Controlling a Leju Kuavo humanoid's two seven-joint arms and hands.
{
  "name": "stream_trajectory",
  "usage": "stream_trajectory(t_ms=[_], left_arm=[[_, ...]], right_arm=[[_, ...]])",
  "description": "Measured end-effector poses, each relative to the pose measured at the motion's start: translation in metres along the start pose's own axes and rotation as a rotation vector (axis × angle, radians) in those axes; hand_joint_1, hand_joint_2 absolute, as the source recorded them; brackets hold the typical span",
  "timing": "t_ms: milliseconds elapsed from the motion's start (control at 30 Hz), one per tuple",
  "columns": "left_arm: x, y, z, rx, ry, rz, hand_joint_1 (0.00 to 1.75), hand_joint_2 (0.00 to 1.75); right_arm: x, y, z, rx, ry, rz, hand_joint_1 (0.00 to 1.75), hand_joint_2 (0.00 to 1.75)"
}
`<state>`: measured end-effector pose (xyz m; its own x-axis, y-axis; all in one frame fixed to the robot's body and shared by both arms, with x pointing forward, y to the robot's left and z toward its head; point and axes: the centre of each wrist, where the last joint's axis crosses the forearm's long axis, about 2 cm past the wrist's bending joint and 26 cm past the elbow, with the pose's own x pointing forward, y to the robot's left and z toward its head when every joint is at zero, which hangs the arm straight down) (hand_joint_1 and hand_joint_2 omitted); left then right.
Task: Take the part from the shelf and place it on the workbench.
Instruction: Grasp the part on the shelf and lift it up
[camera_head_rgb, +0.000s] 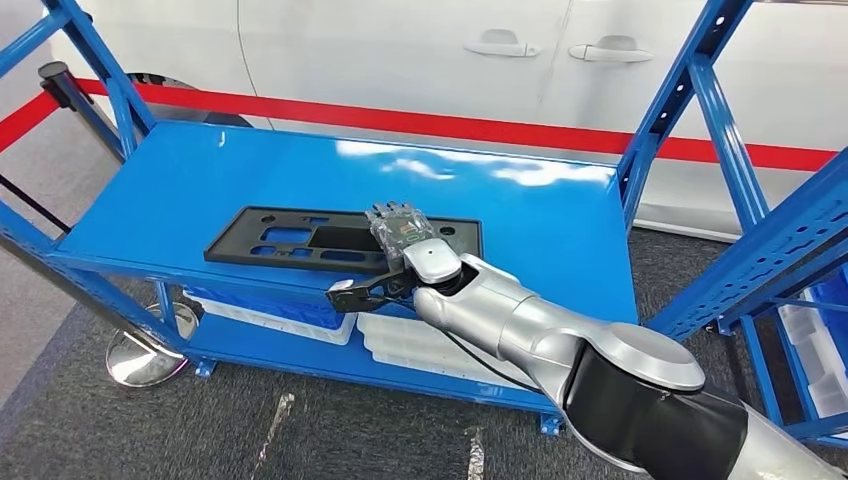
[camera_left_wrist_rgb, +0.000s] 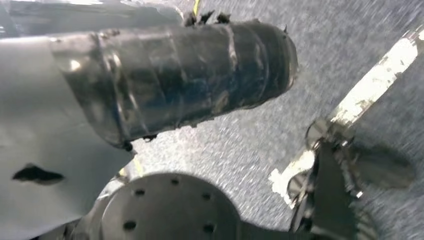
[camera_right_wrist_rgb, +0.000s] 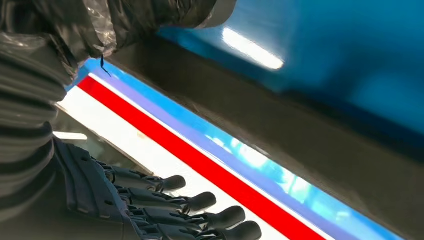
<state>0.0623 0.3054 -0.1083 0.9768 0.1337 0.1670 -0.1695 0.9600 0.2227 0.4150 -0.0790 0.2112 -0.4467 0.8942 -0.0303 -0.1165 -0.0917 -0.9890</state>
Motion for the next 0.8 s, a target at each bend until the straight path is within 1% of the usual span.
stream_trajectory(t_ms=[267, 600, 800], left_arm=[[0.0, 0.001, 0.0, 0.005, -0.001, 0.009, 0.0, 0.0], [0.002, 0.002, -0.001, 0.018, -0.008, 0.02, 0.0, 0.0], [0.002, 0.003, -0.001, 0.023, -0.013, 0.022, 0.0, 0.0]], right_arm=[[0.002, 0.007, 0.002, 0.02, -0.008, -0.005, 0.0, 1.75], [0.002, 0.008, 0.002, 0.027, -0.016, -0.012, 0.0, 1.75], [0.003, 0.025, 0.006, 0.055, -0.018, -0.03, 0.0, 1.75]])
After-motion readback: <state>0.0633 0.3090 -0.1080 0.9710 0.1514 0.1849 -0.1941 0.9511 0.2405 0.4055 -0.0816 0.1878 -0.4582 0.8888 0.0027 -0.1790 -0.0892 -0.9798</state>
